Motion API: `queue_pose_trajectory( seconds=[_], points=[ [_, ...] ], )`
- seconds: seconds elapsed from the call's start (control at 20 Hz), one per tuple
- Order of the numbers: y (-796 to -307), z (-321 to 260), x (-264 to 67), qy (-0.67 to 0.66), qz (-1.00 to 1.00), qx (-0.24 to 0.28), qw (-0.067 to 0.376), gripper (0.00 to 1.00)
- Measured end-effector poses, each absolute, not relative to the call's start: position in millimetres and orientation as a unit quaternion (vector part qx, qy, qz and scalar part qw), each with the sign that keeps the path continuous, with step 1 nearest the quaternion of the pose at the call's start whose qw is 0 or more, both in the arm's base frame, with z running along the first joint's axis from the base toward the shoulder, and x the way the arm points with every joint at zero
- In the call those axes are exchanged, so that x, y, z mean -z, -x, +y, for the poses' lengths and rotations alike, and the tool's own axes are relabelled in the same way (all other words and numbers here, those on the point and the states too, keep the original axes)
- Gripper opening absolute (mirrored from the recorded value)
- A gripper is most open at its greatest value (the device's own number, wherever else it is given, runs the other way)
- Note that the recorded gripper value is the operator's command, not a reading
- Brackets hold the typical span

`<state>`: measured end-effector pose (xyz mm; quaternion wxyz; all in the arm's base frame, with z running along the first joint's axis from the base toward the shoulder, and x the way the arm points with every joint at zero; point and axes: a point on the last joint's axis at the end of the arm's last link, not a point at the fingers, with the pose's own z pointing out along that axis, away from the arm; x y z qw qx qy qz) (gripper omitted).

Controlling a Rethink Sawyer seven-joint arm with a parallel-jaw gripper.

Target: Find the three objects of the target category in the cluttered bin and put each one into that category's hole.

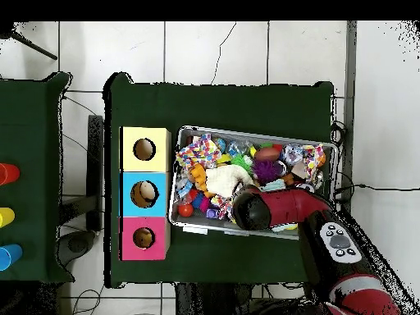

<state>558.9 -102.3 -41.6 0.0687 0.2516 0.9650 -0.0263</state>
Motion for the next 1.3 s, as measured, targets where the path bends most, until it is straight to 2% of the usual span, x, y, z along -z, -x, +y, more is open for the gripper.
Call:
queue_pose_trajectory(
  seconds=[0.05, 0.1, 0.45, 0.7, 1.1, 1.15, 1.3],
  points=[
    [-560.0, -102.7, 43.8, -0.251, 0.965, 0.026, 0.073, 1.0],
    [-565.2, -106.9, 50.2, -0.25, 0.963, 0.026, 0.096, 0.0],
    [-567.8, -115.5, 51.7, -0.258, 0.958, 0.033, 0.118, 0.0],
    [-569.1, -108.1, 43.7, -0.264, 0.956, 0.039, 0.118, 0.0],
    [-567.7, -67.4, -19.6, -0.305, 0.947, 0.042, 0.087, 0.0],
    [-568.0, -55.8, -42.3, -0.323, 0.943, 0.045, 0.069, 0.0],
    [-569.5, -46.4, -63.2, -0.339, 0.938, 0.046, 0.053, 0.0]
  ],
)
